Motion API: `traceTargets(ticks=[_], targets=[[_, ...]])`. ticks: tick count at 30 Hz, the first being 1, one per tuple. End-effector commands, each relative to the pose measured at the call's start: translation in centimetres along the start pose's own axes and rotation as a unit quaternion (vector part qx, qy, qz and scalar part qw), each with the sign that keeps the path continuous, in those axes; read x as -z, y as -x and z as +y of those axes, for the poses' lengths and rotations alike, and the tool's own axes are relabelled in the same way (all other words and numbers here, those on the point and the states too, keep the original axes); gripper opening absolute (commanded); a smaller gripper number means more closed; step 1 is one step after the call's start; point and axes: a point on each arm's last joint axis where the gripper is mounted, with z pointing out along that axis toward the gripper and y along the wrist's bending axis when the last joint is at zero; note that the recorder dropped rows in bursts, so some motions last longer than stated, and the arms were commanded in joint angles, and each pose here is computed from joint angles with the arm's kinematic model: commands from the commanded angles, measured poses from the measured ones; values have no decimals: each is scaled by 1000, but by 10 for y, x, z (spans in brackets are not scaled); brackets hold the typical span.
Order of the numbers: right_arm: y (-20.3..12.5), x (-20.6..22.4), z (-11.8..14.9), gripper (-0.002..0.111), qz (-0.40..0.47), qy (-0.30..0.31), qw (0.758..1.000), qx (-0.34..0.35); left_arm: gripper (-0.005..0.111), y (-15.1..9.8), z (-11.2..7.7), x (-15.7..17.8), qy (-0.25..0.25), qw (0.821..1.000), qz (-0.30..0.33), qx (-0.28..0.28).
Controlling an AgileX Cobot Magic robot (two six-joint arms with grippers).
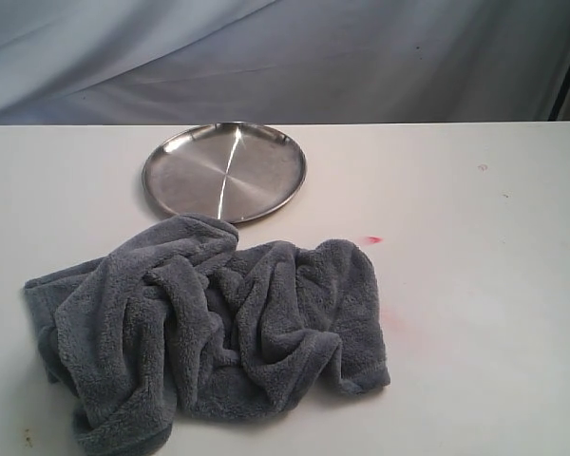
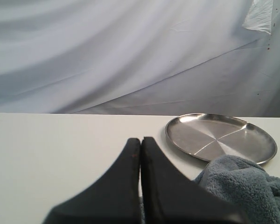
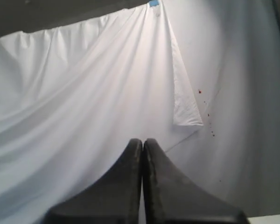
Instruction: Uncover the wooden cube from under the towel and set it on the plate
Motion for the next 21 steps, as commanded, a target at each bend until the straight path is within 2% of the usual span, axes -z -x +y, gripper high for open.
traceTargets(ticks=[1,5,14,17,21], targets=[[5,8,6,0,76,12,996,52,1,-1,0,0,1,1000,1,1],[-2,13,10,0,147,37,988,31,1,-1,0,0,1,1000,1,1],[-31,-13,11,0,330,74,941,32,1,-1,0,0,1,1000,1,0],[-44,-26,11,0,401,78,912,27,1,-1,0,0,1,1000,1,0],[-68,-44,8,0,519,72,851,17,1,-1,0,0,1,1000,1,0]])
